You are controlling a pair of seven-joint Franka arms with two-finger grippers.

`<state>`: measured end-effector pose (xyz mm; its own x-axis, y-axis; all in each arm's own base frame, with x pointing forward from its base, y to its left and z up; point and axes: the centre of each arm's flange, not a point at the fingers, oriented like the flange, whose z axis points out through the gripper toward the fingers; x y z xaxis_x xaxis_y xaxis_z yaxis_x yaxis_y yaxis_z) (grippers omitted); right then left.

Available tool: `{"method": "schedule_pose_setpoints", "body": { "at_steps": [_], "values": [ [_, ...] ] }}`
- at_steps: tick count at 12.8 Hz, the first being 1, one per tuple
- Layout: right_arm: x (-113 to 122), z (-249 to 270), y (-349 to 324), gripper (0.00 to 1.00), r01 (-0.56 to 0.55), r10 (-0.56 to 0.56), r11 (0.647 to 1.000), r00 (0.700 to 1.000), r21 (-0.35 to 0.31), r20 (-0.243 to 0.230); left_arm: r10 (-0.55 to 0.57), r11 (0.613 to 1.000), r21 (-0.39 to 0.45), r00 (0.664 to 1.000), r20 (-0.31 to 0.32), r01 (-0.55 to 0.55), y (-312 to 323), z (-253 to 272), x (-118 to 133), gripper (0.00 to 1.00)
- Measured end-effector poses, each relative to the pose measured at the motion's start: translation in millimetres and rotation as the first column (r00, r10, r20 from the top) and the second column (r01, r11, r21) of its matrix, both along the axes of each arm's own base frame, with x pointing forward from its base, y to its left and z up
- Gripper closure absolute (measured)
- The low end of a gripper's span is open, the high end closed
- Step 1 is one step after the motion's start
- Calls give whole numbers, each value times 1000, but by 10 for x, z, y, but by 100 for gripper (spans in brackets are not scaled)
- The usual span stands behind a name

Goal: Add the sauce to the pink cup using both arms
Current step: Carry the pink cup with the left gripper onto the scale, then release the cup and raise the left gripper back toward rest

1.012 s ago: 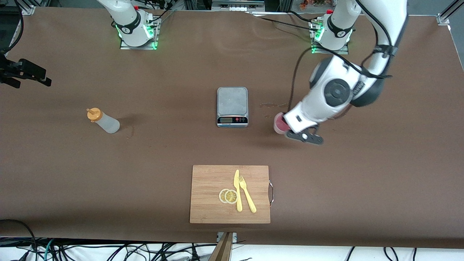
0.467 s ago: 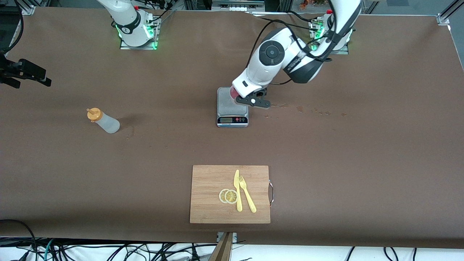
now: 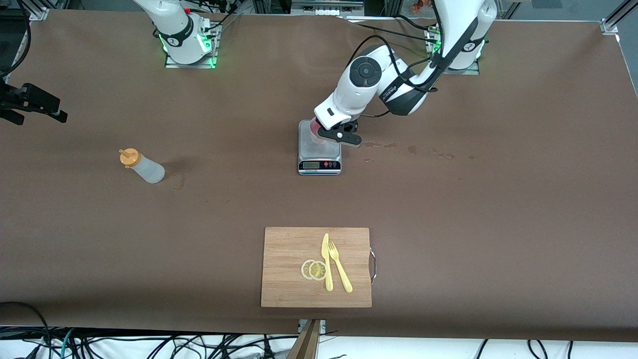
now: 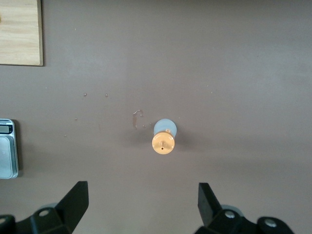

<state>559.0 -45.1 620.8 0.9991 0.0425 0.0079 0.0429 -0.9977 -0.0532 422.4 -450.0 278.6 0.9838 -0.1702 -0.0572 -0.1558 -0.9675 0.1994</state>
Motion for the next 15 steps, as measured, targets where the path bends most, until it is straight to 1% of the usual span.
{"method": "schedule_pose_setpoints", "body": {
  "at_steps": [2, 8, 9, 10, 11, 12, 15],
  "values": [
    [20, 16, -3, 0, 1, -1, 1000, 1000, -2, 19, -17, 1000, 7, 1000, 3, 17, -33, -29, -41, 96],
    [21, 20, -3, 0, 1, -1, 1000, 1000, -2, 20, -20, 999, 27, 1000, 1, 20, -60, -120, -84, 96],
    [22, 26, -6, 0, 2, -1, 1000, 1000, -3, 22, -20, 999, 28, 1000, -1, 20, -62, -131, -88, 96],
    [22, 39, -17, 0, 3, -3, 1000, 1000, -3, 25, -19, 999, 28, 1000, -3, 19, -62, -139, -90, 92],
    [20, 52, -38, 0, 7, -7, 1000, 1000, -3, 28, -17, 999, 29, 1000, -3, 17, -61, -142, -89, 92],
    [18, 62, -63, 0, 11, -11, 1000, 999, -4, 30, -13, 999, 29, 1000, -4, 13, -58, -143, -85, 85],
    [17, 68, -85, 0, 15, -15, 1000, 999, -4, 32, 2, 1000, 26, 1000, 2, -2, -50, -98, -46, 54]
  ]
}}
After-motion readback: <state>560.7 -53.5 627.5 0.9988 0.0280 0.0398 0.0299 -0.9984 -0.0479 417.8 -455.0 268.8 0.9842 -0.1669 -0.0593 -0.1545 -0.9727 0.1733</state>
